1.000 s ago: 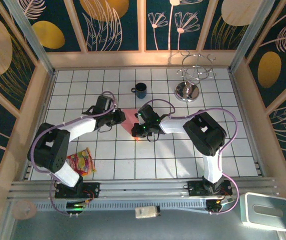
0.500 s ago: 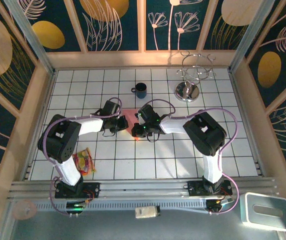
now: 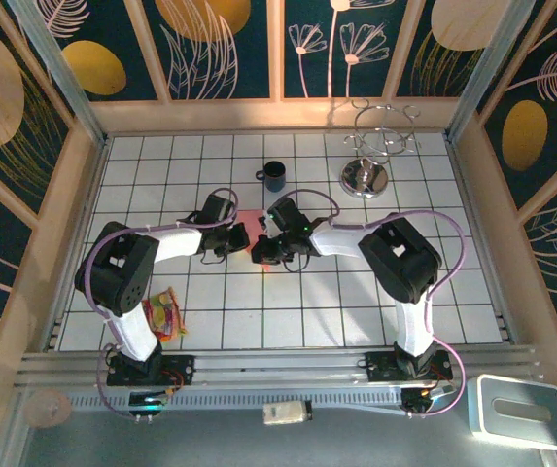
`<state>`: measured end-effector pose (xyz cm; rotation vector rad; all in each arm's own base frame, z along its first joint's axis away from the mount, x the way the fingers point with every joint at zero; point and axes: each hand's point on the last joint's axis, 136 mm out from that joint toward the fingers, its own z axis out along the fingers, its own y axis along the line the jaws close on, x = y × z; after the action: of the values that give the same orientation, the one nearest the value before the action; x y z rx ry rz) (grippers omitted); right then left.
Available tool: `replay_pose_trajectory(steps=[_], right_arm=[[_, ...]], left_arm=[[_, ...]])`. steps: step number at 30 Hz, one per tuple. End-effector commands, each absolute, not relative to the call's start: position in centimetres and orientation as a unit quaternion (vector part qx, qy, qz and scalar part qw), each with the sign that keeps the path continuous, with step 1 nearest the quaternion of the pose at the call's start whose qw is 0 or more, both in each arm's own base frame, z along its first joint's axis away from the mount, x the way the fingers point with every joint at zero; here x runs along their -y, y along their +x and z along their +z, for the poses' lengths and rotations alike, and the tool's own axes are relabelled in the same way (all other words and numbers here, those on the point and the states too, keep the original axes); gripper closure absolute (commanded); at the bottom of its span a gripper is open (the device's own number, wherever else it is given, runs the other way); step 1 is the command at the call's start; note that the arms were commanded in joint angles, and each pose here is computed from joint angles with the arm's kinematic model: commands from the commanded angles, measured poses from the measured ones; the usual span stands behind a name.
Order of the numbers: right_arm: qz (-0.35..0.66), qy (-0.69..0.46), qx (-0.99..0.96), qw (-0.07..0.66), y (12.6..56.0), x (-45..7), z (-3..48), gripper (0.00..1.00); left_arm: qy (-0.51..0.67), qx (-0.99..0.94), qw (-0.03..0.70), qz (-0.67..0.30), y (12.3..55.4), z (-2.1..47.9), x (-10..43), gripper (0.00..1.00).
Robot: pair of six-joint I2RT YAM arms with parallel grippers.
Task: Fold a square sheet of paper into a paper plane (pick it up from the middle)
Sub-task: Third fold the triangle at the center of the table.
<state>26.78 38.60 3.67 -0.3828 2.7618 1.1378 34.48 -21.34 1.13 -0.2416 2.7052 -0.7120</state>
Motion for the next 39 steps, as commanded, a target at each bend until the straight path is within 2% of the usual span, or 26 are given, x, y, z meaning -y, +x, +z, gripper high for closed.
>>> replay_pose_trajectory(steps=[1,17,25,33,36,39], right_arm=[[0.370,-0.118,-0.920,0.052,27.1,-38.8,2.7,0.95],[0.340,-0.103,-0.934,0.050,27.7,-37.3,0.6,0.97],[0.324,-0.100,-0.941,0.018,24.6,-34.4,-1.4,0.98],[0.313,-0.105,-0.944,0.004,20.9,-31.0,-1.4,0.98],[0.316,-0.114,-0.942,0.026,21.3,-30.9,0.0,0.98],[0.334,-0.122,-0.931,0.084,23.5,-32.1,3.1,0.98]], left_arm=[[-0.111,-0.974,0.110,-0.165,31.7,-3.3,18.1,0.94],[-0.097,-0.980,0.104,-0.139,31.4,-3.9,17.3,0.94],[-0.091,-0.986,0.101,-0.099,31.3,-4.6,16.1,0.95],[-0.092,-0.985,0.103,-0.106,31.7,-4.4,16.4,0.95],[-0.092,-0.982,0.108,-0.124,32.1,-3.6,17.1,0.95],[-0.093,-0.975,0.120,-0.161,33.0,-2.0,18.5,0.93]])
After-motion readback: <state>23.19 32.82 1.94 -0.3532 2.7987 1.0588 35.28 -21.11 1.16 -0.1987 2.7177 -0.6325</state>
